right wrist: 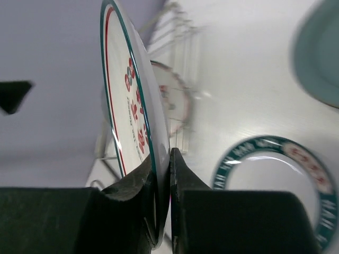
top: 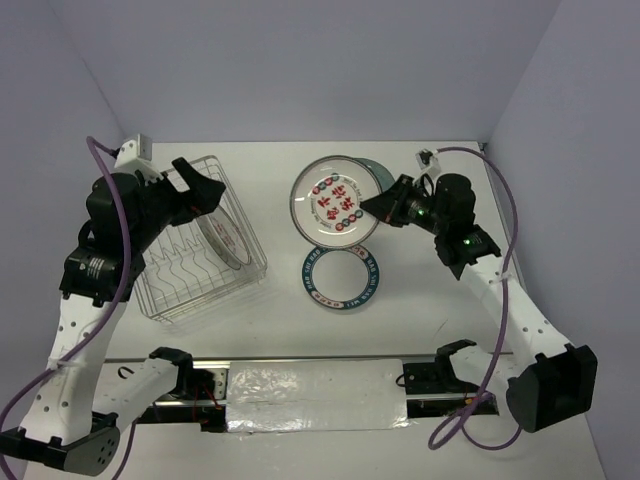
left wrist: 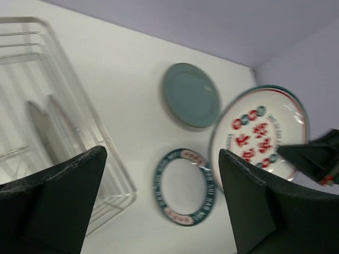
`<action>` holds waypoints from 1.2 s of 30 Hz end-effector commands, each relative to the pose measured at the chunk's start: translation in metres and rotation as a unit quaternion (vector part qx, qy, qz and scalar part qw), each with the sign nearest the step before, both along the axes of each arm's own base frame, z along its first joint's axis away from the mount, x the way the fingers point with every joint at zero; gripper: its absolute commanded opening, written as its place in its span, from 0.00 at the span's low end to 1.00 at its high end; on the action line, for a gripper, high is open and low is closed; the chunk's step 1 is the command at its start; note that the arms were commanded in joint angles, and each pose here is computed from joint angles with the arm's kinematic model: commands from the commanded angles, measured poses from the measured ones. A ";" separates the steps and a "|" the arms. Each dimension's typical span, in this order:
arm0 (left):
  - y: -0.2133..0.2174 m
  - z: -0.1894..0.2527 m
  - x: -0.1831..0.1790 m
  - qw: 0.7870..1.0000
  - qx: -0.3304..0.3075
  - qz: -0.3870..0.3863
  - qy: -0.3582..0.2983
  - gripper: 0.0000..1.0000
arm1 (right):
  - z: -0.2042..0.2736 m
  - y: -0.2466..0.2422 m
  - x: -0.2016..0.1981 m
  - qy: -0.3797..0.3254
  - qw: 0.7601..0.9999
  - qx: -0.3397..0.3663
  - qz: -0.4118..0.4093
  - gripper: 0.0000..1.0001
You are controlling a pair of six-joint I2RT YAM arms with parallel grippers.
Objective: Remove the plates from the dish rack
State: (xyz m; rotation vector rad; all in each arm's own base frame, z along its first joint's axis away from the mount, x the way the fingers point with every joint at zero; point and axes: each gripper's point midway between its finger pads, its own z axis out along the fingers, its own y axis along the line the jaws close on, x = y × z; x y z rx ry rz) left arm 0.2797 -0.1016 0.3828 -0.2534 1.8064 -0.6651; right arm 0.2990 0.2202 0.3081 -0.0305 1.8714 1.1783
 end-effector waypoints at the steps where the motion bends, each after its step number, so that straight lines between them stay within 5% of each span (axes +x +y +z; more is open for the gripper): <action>1: 0.049 -0.023 -0.008 0.989 0.098 0.100 0.041 1.00 | -0.051 -0.031 -0.005 0.046 0.998 -0.050 -0.011 0.00; 10: 0.061 -0.043 -0.017 0.982 0.139 0.111 0.058 1.00 | -0.165 -0.061 -0.020 0.160 0.980 -0.119 0.022 0.03; 15: 0.064 -0.055 -0.016 0.979 0.154 0.112 0.073 0.99 | -0.190 -0.061 -0.021 0.185 0.974 -0.128 0.034 0.11; 25: 0.065 -0.072 -0.014 0.975 0.172 0.105 0.094 1.00 | -0.233 -0.084 -0.010 0.250 0.941 -0.227 -0.019 0.46; 29: 0.068 -0.070 -0.015 0.973 0.177 0.112 0.097 1.00 | -0.242 -0.093 -0.008 0.262 0.910 -0.317 -0.055 0.64; 32: 0.073 -0.072 -0.017 0.969 0.186 0.120 0.106 0.99 | -0.252 -0.091 -0.011 0.275 0.888 -0.363 -0.058 0.67; 36: 0.076 -0.074 -0.019 0.966 0.195 0.124 0.114 1.00 | -0.253 -0.071 -0.012 0.269 0.891 -0.365 -0.033 0.68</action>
